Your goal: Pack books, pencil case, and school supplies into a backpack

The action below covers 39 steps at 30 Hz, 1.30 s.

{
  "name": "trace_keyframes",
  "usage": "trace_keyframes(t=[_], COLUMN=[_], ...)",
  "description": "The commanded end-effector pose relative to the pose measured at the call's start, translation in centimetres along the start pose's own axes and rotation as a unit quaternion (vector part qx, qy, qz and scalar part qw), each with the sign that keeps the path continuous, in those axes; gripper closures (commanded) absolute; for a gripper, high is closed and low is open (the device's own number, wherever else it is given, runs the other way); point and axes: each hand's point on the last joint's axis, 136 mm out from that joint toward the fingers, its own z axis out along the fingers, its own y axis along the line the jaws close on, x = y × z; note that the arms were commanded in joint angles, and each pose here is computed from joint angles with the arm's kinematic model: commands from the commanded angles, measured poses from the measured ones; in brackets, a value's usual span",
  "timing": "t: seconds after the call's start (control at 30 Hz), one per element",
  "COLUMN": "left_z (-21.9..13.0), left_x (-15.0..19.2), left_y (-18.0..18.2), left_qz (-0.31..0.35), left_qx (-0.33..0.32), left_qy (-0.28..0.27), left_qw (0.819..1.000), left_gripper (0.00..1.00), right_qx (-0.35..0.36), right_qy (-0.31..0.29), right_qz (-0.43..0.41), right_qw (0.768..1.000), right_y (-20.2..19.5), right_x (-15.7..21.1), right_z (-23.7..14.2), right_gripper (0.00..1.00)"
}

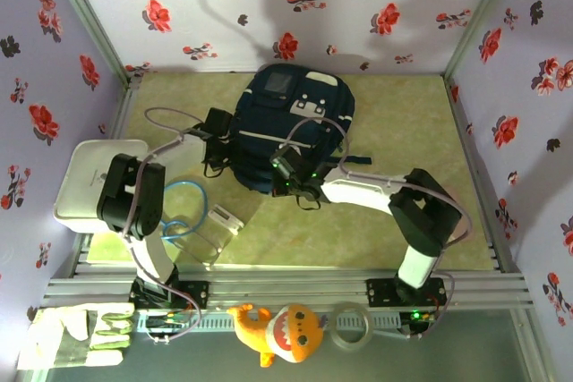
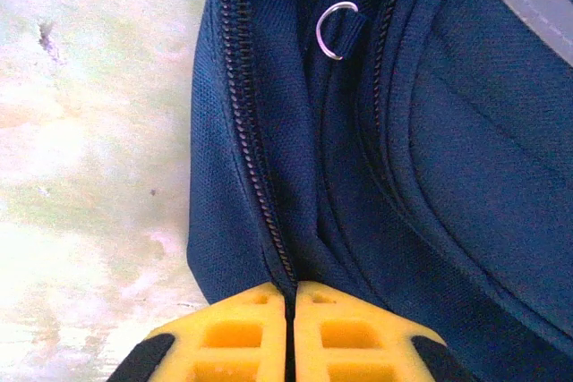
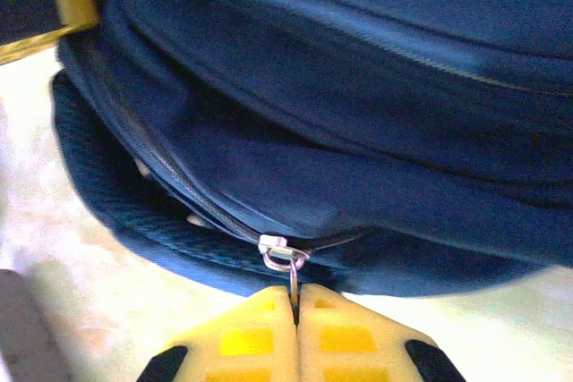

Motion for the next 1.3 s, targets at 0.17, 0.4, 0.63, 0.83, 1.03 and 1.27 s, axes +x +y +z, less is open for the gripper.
trace_keyframes(t=[0.17, 0.4, 0.63, 0.83, 1.03, 1.27], left_z=[1.0, -2.4, -6.5, -6.5, -5.4, -4.3], left_x=[-0.3, -1.0, 0.0, 3.2, 6.1, 8.0], left_y=[2.6, 0.3, -4.1, -8.9, -12.9, -14.5], left_qz=[0.018, 0.065, 0.188, 0.302, 0.362, 0.398], left_qx=[-0.06, -0.009, 0.08, 0.14, 0.211, 0.233], left_qy=[-0.003, -0.012, -0.021, 0.002, 0.033, 0.064], left_qw=[0.998, 0.998, 0.979, 0.943, 0.907, 0.885], left_gripper=[0.92, 0.77, 0.47, 0.41, 0.44, 0.49], right_qx=[0.187, 0.12, 0.054, 0.005, -0.017, -0.025], right_qy=[-0.007, -0.038, -0.056, -0.055, -0.05, -0.046], right_qz=[0.029, 0.017, 0.024, 0.058, 0.085, 0.098], right_qw=[0.982, 0.992, 0.997, 0.997, 0.995, 0.994], right_y=[-10.3, -7.5, -5.5, -5.1, -5.2, -5.2], right_x=[1.6, -1.0, -2.1, -2.0, -1.7, -1.6], right_z=[-2.6, -2.6, -2.7, -2.5, -2.2, -2.0], right_gripper=[1.0, 1.0, 1.0, 1.0, 1.0, 1.0])
